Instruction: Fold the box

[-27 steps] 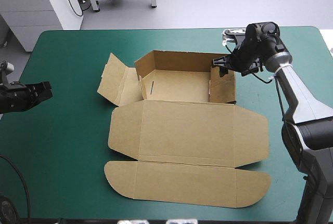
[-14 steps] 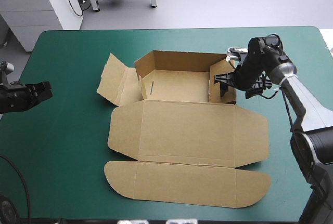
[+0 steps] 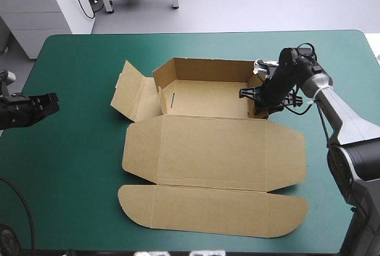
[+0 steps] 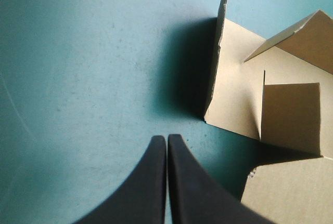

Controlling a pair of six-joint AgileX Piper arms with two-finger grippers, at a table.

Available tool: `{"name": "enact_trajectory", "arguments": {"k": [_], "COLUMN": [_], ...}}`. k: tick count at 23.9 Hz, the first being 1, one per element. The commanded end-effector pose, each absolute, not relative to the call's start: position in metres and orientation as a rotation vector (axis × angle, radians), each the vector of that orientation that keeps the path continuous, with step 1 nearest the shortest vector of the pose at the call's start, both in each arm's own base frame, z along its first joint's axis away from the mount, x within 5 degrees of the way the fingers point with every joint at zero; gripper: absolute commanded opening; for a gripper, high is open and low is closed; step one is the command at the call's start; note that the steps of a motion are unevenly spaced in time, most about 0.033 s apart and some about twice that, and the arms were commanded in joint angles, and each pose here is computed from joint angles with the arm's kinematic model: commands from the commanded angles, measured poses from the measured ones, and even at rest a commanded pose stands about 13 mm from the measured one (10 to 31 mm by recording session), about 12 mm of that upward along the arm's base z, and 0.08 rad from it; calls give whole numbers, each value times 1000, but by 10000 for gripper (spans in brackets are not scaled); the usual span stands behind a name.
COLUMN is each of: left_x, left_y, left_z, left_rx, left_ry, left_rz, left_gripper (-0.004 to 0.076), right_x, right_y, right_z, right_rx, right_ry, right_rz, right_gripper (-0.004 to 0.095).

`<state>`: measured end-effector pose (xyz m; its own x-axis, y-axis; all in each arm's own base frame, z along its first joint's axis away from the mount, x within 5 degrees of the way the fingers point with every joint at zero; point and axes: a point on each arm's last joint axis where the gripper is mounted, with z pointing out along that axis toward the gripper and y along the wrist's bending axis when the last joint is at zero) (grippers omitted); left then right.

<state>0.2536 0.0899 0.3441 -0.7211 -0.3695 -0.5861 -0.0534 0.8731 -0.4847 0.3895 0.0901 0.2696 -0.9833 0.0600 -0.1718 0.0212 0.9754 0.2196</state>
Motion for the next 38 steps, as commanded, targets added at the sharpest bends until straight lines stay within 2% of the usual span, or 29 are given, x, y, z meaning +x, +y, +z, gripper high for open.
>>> {"name": "enact_trajectory", "arguments": {"k": [1,5,9,14,19,22,25,29,35,38], "left_x": [251,253,255,258,267,283,295,314,322,323], "left_y": [86,82,80,84,90,94,91,52,-18,-37], "left_z": [364,364,364,365,356,341,325,288,285,292], "left_rx": [-296,-278,-272,-296,-336,-407,-429,-359,-212,-200], "left_ry": [2234,2237,2230,2204,2207,2200,2232,2363,2418,2370], "left_rz": [-575,-583,-570,-536,-553,-682,-801,-895,-972,-1005], "left_gripper": [-9,-9,-8,-9,-8,-8,-9,-9,-9,-9], "right_x": [383,378,375,359,333,307,296,293,300,304], "right_y": [91,89,79,58,46,48,52,59,57,52], "right_z": [297,296,305,344,385,416,428,434,425,420], "right_rx": [-29,-132,-142,-176,-214,-271,-295,-329,-334,-337], "right_ry": [2866,2915,2886,2758,2629,2521,2469,2424,2458,2484], "right_rz": [352,336,356,428,406,430,495,607,550,470], "right_gripper": [-1,-1,-1,-1,-1,-1,-1,0,0,0]}}
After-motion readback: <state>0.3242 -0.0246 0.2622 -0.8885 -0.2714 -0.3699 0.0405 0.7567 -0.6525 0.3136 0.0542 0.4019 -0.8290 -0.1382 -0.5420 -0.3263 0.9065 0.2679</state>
